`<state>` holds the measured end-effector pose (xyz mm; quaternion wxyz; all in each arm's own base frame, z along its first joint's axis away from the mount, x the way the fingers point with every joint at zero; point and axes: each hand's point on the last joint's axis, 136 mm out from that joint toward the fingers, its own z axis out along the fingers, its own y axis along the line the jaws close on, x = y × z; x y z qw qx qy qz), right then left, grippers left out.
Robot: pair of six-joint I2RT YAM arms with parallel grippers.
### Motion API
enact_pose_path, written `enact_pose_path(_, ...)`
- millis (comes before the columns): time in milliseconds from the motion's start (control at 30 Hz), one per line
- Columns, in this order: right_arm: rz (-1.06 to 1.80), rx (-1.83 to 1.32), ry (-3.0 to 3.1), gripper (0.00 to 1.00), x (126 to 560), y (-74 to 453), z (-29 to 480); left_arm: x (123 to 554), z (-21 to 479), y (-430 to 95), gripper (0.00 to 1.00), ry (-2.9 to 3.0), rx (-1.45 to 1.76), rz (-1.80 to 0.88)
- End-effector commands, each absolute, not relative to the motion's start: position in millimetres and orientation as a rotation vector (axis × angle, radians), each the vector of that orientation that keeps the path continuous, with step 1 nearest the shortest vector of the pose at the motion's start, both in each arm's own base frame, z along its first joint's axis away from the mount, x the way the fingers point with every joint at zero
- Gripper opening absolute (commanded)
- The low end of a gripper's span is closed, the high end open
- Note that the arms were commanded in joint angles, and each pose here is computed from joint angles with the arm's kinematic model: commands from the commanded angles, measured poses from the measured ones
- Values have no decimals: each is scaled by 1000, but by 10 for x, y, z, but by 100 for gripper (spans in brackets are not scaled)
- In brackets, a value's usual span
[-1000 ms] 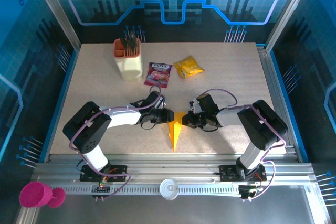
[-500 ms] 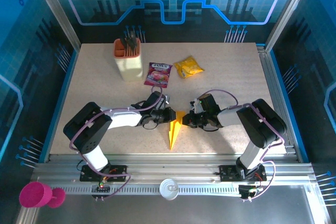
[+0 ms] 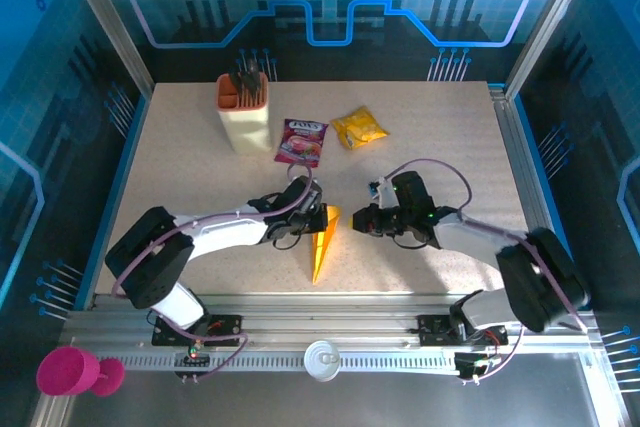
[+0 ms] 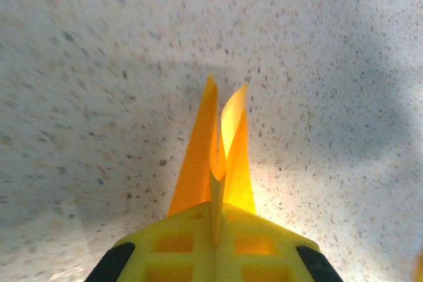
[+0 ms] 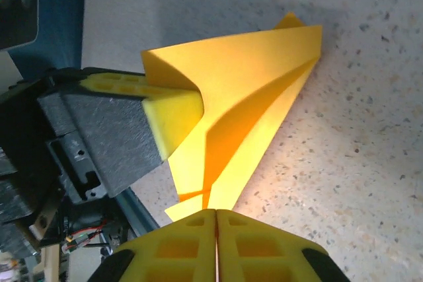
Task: Fold a paper plane with a square sheet of paper (pick it up from the middle)
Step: Turn over the paper plane at the bottom-center of the table.
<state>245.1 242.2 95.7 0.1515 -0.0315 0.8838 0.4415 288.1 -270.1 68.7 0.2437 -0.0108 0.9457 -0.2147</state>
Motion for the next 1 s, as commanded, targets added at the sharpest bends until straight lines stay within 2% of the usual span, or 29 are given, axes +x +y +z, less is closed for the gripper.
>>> enact_pose_path(0, 1155, -80, 2630, 10, 2234, 2223, 807, 2952, 843, -2351, 0, 2545, 55, -200)
enact_pose_path(233, 1102, -57, 2633, 12, 2084, 2104, 758, 2980, 784, -2241, 0, 2529, 117, 29)
enact_pose_path(567, 1089, -51, 2665, 12, 1998, 2079, 617, 2963, 555, -2333, 0, 2556, 173, 91)
enact_pose_path(833, 1080, -61, 2671, 11, 2017, 2093, 593, 2931, 510, -2339, 27, 2560, 180, 88)
enact_pose_path(967, 1082, -64, 2671, 11, 2026, 2109, 596, 2915, 528, -2330, 30, 2549, 167, 59)
